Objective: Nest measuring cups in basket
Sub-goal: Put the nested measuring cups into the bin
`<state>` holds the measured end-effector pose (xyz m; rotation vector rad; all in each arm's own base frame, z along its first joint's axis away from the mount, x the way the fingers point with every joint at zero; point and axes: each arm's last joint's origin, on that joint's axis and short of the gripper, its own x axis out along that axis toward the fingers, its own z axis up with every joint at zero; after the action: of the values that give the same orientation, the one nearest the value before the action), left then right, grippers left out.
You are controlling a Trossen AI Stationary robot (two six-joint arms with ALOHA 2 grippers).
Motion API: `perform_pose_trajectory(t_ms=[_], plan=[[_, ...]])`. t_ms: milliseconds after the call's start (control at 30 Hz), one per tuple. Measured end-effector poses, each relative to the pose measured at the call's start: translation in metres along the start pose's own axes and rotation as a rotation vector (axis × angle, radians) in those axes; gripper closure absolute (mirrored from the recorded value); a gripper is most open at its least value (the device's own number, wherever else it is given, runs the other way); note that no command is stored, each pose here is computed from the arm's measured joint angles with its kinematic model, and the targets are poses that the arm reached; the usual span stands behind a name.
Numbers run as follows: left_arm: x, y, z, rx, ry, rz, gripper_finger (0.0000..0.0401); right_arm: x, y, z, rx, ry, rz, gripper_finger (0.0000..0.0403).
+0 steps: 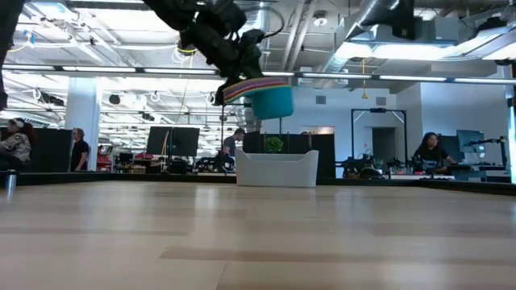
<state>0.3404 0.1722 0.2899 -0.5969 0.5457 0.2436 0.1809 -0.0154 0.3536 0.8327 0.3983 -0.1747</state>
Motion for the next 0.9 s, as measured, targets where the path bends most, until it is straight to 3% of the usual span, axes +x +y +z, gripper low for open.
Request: perform_pose_trajectory(t_ms=[267, 467, 700, 900], plan=[[0.003, 0.069, 0.044, 0.142, 0.014, -0.022, 0.0278, 0.001, -0.02, 0.019, 0.105, -0.104, -0.108, 0.0082], [0.016, 0.102, 0.073, 0.284, 0.018, -0.028, 0.0278, 0.002, -0.032, 0.029, 0.177, -0.152, -0.16, 0.0082], [0.045, 0.119, 0.09, 0.412, 0.027, -0.053, 0.0278, 0.008, -0.037, 0.032, 0.229, -0.156, -0.186, 0.0082], [0.067, 0.126, 0.087, 0.482, 0.051, -0.06, 0.0278, 0.01, -0.04, 0.032, 0.262, -0.165, -0.214, 0.0082]])
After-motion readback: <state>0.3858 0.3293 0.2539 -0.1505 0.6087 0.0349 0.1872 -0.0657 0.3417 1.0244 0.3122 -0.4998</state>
